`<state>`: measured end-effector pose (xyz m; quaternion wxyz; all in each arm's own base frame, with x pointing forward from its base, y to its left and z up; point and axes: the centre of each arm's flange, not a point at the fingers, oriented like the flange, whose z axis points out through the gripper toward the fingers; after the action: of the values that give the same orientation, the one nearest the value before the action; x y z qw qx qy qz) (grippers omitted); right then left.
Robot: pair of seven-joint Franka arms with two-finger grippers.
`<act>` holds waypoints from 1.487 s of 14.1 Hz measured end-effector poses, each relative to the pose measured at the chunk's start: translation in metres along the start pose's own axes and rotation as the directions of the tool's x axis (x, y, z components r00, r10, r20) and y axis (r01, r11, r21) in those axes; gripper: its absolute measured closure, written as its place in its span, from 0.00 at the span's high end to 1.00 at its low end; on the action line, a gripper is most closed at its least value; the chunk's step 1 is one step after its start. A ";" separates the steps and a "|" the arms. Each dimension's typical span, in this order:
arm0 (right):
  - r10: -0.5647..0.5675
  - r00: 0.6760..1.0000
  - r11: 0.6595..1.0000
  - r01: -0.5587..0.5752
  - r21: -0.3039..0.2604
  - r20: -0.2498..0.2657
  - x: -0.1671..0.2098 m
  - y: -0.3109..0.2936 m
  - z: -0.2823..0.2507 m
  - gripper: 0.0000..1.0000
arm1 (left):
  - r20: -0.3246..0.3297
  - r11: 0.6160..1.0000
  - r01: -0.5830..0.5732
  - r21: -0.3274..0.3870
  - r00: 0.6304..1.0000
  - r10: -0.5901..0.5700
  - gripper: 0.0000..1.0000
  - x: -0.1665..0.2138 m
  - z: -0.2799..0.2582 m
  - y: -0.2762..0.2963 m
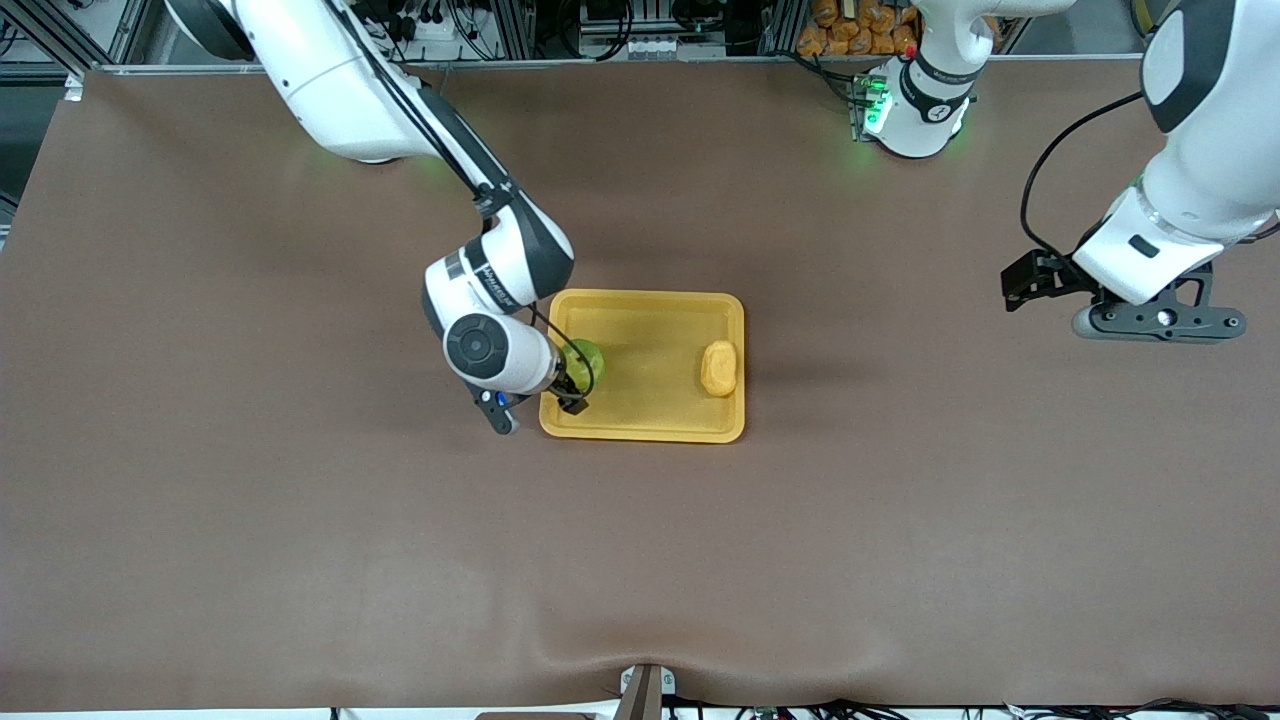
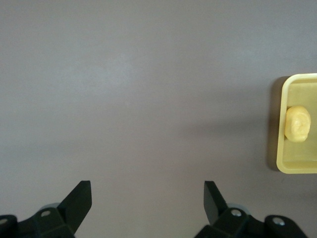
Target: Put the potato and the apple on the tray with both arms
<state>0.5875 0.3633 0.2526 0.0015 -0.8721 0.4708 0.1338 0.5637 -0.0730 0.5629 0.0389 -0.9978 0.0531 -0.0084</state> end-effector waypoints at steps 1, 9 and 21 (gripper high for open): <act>-0.001 1.000 1.000 0.001 0.019 -0.001 0.011 -0.002 -0.015 1.00 | 0.015 1.000 -0.008 -0.002 1.000 0.008 1.00 -0.003 -0.002 -0.008; 0.088 0.996 0.986 -0.090 0.140 0.015 0.144 0.007 -0.146 1.00 | 0.059 0.999 -0.004 -0.039 0.998 0.006 1.00 -0.032 -0.038 -0.025; -0.384 0.921 0.917 0.389 0.092 -0.066 0.251 0.105 -0.261 1.00 | 0.071 0.999 0.005 -0.041 0.997 -0.002 1.00 -0.040 -0.058 -0.029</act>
<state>0.6929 0.0656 0.4581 0.0622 -0.9494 0.2955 0.0859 0.5262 -0.0442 0.6222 0.0203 -0.9981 0.0501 0.0279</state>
